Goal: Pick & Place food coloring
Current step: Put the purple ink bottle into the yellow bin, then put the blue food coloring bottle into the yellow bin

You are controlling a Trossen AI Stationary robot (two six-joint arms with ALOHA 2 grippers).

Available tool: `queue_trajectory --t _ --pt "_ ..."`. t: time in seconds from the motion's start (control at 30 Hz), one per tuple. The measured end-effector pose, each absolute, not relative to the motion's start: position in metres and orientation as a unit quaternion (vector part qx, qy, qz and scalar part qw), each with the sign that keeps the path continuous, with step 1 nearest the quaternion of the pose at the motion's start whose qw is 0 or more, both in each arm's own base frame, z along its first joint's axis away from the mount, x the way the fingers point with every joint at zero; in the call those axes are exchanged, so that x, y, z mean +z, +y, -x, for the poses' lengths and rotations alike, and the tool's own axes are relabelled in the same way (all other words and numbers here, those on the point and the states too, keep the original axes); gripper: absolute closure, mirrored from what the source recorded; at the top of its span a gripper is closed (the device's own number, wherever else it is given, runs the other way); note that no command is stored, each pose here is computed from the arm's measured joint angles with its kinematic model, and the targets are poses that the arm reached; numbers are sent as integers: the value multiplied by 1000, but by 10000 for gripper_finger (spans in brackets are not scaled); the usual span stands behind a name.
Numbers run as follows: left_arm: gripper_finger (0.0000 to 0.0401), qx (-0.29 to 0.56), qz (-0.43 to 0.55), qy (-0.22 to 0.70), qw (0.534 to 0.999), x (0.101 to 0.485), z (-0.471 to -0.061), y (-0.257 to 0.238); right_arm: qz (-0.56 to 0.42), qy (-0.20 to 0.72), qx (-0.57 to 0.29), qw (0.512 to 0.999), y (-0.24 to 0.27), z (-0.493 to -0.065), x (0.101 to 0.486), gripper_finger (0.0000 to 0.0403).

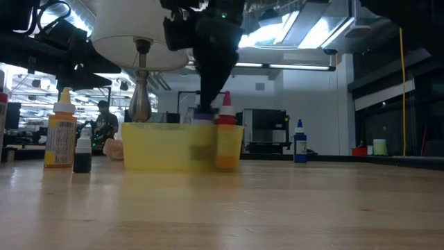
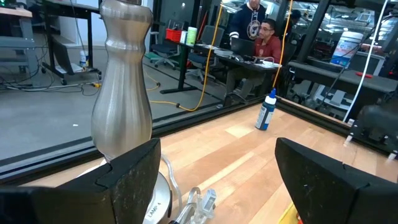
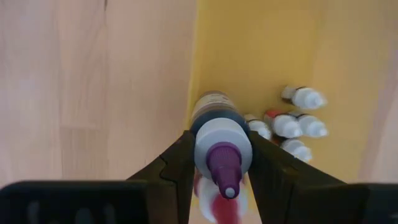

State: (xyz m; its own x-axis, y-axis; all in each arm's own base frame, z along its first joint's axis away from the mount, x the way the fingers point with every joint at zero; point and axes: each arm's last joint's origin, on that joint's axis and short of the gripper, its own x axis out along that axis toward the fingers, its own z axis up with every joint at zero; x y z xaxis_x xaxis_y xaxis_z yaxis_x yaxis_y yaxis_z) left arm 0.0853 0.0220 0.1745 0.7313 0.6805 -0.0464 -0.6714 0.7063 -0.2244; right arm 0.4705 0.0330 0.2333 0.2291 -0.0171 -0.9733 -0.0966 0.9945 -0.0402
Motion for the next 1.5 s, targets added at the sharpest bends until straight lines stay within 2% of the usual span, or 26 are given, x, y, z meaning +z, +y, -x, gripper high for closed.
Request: queue_trajectory --t 0.23,0.53,0.73,1.0,1.2,1.3,1.5 --pt "90 366 114 -20 923 174 -85 22 50 621 32 782 33 -471 227 272" --pt "88 366 114 -20 923 174 -85 22 56 618 56 782 35 -472 227 220" --pt "90 366 114 -20 923 175 -85 22 55 620 55 781 34 -470 230 209" --pt "90 366 114 -20 923 174 -85 22 34 593 29 804 19 -462 269 208" --pt "88 366 114 -20 923 174 -85 22 -35 537 -52 841 -10 -451 306 205" --pt "90 366 114 -20 923 175 -85 22 -61 506 -78 857 -25 -446 316 187" --pt "88 366 114 -20 923 174 -85 22 -68 475 -130 867 -51 -429 334 123"
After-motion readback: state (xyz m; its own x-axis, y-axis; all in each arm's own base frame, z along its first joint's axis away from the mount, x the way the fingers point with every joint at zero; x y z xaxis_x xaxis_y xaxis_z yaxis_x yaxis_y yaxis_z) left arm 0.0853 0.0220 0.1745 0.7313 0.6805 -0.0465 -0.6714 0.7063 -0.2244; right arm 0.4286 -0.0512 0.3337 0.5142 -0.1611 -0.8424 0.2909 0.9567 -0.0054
